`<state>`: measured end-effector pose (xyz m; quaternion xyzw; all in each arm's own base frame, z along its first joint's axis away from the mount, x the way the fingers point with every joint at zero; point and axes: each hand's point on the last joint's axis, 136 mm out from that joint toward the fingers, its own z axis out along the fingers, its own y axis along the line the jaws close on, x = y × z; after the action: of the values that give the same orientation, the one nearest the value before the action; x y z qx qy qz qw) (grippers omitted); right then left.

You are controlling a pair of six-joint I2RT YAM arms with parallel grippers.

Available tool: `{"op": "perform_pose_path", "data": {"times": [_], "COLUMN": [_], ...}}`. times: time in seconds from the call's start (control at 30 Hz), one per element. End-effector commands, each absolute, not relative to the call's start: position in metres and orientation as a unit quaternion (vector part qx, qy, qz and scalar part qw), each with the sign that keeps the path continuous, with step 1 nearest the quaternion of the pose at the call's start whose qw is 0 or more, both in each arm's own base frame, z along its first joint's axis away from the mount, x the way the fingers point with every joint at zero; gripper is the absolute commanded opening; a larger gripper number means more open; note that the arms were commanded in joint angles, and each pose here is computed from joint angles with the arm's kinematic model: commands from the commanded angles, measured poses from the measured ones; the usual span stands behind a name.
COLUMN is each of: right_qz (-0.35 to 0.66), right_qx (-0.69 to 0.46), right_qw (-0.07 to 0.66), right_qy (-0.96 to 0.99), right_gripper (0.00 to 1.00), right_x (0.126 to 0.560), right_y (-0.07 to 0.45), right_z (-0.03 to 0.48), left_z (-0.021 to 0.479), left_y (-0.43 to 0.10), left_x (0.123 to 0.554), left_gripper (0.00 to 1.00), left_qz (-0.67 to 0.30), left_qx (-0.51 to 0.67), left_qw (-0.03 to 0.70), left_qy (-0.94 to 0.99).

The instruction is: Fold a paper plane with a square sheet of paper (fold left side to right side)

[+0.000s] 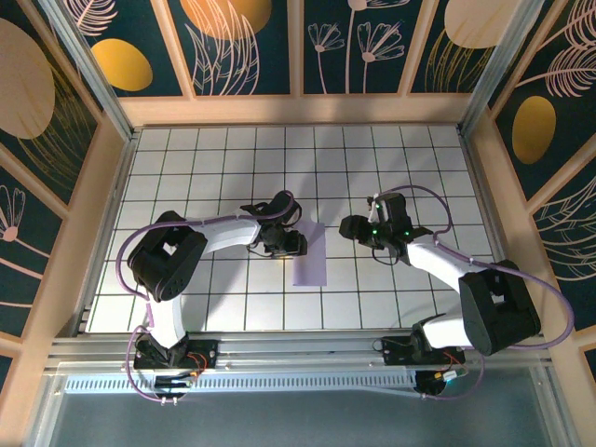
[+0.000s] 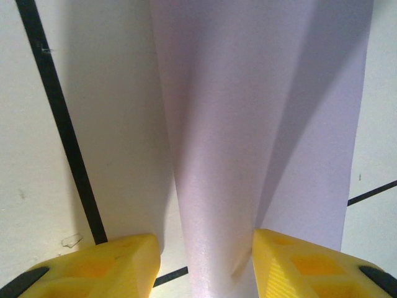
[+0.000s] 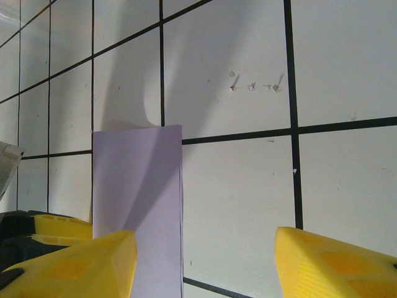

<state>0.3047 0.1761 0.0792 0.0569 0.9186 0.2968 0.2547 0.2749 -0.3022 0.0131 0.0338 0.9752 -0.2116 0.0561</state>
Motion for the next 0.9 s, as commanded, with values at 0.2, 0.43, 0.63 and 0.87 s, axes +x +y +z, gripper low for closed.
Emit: {"op": "perform_pose_path", "data": {"times": [0.2,0.43,0.63,0.87], "right_qz": [0.304,0.304,0.307,0.308], "right_qx": [0.047,0.047,0.045,0.045], "right_qw": [0.265,0.264,0.261,0.260], "right_qy": [0.914,0.914,0.914,0.914], "right_gripper": [0.61,0.61,0.61,0.61], "right_x": [0.3029,0.3029,0.3013,0.3004], "right_y": [0.1755,0.1753,0.1767,0.1764], "right_z": [0.0821,0.0816,0.0816,0.0809], "left_z": [-0.0350,-0.0344,-0.0356,-0.0371], "left_y": [-0.3020,-0.3017,-0.3006,-0.2997], "left_x": [0.2594,0.2603,0.2594,0.2585], "left_gripper": [0.47,0.47,0.47,0.47], "left_qz": [-0.178,-0.176,-0.172,-0.166], "left_qx": [0.055,0.055,0.054,0.058], "left_qw": [0.029,0.031,0.029,0.029], "left_qy": [0.982,0.982,0.983,0.984]}}
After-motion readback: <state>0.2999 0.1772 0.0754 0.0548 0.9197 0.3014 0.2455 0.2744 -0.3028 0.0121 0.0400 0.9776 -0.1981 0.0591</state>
